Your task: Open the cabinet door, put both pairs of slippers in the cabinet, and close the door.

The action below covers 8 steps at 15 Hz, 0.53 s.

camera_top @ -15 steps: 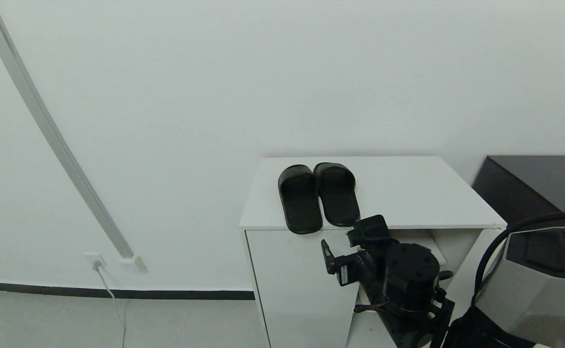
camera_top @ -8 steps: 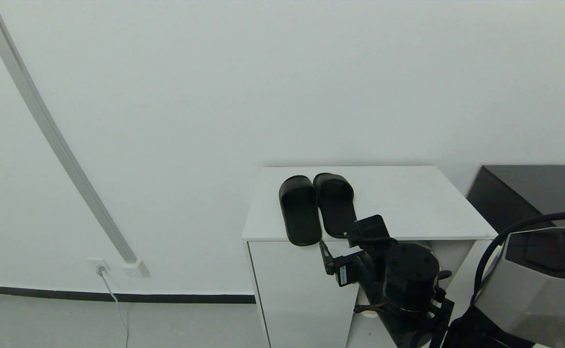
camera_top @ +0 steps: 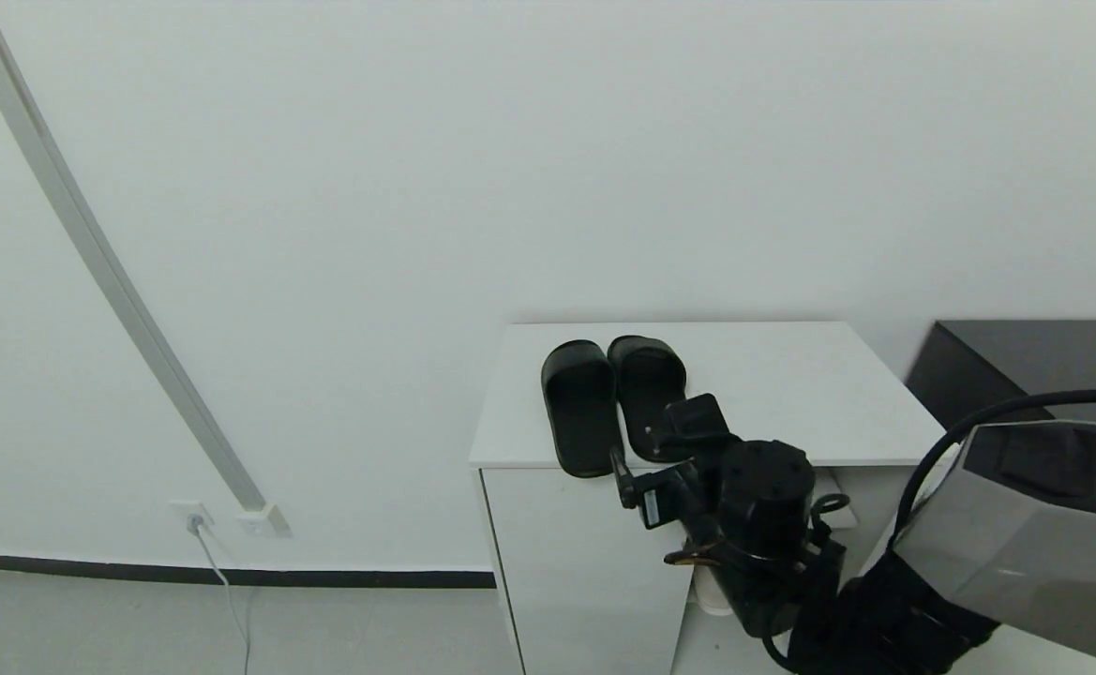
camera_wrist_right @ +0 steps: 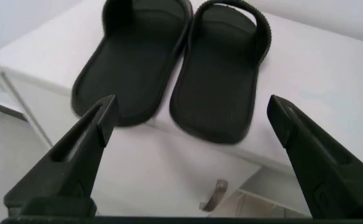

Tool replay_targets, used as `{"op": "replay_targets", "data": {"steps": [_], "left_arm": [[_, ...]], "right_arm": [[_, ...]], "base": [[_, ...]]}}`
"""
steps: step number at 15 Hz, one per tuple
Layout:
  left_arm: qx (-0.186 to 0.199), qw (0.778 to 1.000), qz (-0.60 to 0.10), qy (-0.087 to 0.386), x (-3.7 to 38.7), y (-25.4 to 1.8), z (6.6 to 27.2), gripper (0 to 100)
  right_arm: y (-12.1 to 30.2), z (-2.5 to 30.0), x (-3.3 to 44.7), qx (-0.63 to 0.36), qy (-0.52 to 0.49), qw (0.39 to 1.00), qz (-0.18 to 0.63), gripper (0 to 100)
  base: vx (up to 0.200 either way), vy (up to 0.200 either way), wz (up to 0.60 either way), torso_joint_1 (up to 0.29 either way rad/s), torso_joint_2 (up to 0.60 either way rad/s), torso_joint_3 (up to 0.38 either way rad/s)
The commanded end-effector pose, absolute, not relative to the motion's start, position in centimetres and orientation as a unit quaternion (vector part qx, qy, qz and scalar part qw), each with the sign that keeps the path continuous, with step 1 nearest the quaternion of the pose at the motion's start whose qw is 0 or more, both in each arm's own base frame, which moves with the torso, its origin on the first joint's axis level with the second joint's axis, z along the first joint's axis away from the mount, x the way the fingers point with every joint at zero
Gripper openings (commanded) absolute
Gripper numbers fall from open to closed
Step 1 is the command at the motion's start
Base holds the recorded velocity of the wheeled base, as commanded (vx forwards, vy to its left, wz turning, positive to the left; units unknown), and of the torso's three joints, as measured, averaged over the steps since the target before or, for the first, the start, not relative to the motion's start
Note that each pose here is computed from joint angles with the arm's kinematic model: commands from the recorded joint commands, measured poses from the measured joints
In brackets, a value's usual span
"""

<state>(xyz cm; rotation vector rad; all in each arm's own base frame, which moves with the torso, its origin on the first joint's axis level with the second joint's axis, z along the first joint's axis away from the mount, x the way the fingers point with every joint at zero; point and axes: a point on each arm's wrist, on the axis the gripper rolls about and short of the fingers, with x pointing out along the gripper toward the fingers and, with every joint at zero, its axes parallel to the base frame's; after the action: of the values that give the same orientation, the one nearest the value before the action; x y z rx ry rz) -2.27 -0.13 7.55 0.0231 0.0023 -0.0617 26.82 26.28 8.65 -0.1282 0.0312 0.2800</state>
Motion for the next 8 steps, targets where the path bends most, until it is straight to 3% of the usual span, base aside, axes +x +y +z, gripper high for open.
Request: {"op": "replay_targets", "data": {"steps": [1, 4, 8], "left_arm": [[0.011, 0.999, -0.031, 0.000, -2.3, -0.1, 7.6, 0], [0.011, 0.999, -0.031, 0.000, -2.3, -0.1, 7.6, 0], [0.011, 0.999, -0.031, 0.001, -2.3, -0.1, 7.5, 0]], "right_arm": [[27.4, 13.4, 28.7, -0.025, 0.010, 0.991, 0.132, 100], [28.4, 16.7, 29.3, 0.004, 0.045, 0.990, 0.131, 100], [29.5, 17.6, 27.9, 0.016, 0.076, 0.986, 0.147, 100]], "base": [[0.000, 0.000, 0.00, 0.000, 0.00, 0.000], [0.000, 0.000, 0.00, 0.000, 0.00, 0.000], [0.000, 0.000, 0.00, 0.000, 0.00, 0.000]]}}
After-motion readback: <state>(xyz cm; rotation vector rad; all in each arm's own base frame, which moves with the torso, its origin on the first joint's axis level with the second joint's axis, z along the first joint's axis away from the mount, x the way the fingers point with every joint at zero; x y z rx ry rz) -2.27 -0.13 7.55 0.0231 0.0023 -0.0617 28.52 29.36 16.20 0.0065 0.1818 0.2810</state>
